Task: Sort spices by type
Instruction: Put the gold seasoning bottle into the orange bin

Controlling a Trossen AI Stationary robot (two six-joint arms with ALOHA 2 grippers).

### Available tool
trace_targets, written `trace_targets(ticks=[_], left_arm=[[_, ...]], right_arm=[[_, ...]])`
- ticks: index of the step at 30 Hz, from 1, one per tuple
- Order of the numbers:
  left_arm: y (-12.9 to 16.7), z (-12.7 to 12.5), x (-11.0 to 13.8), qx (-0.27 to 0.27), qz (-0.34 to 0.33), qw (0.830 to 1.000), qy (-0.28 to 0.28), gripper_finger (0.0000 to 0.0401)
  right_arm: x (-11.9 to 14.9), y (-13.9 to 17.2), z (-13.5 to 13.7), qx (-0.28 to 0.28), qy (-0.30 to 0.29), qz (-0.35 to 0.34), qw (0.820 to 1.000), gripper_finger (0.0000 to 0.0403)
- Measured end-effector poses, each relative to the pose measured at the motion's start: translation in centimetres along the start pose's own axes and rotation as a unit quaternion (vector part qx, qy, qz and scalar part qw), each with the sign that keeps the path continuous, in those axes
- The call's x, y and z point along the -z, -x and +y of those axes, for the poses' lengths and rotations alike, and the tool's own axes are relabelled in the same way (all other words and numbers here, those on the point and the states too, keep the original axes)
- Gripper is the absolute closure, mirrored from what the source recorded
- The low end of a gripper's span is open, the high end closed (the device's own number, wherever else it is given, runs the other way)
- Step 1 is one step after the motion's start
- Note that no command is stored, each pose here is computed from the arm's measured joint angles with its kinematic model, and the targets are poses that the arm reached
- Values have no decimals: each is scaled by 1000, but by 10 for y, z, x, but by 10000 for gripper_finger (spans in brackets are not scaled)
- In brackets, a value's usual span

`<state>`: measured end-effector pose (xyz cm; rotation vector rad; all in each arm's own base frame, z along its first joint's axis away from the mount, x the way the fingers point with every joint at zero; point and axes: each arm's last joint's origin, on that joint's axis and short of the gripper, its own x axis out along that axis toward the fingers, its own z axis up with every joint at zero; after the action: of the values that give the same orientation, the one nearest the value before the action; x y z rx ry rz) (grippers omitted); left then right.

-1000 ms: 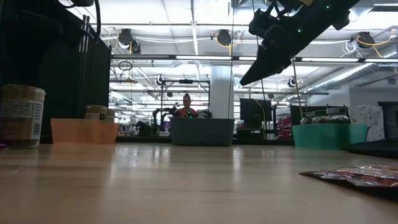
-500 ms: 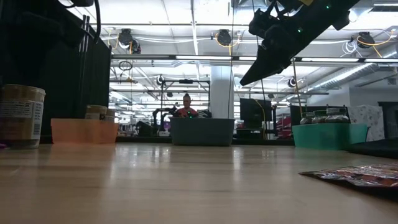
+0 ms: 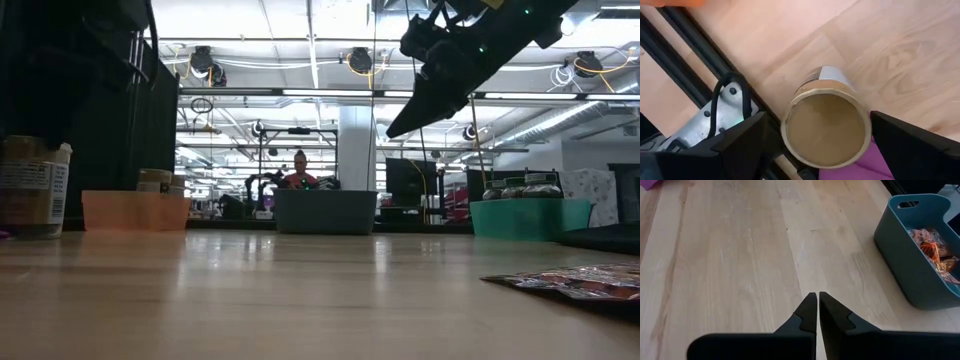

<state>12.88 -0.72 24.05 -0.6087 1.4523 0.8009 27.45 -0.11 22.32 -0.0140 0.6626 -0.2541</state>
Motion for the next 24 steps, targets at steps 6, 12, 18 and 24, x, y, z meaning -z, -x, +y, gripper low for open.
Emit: trace_targets(ticks=[6,12,18,24], left_arm=[[0,0,0,1,-1,1000,0,50],[0,0,0,0,-4,1000,14,50],[-1,-1,-1,2,-5,1000,28,50],[-3,-5,-3,-3,1,999,32,50]], right_arm=[[0,0,0,0,1,0,1000,403],[0,0,0,0,2,0,1000,403],[0,0,0,1,2,2,1000,403],[1,0,0,1,2,3,1000,403]])
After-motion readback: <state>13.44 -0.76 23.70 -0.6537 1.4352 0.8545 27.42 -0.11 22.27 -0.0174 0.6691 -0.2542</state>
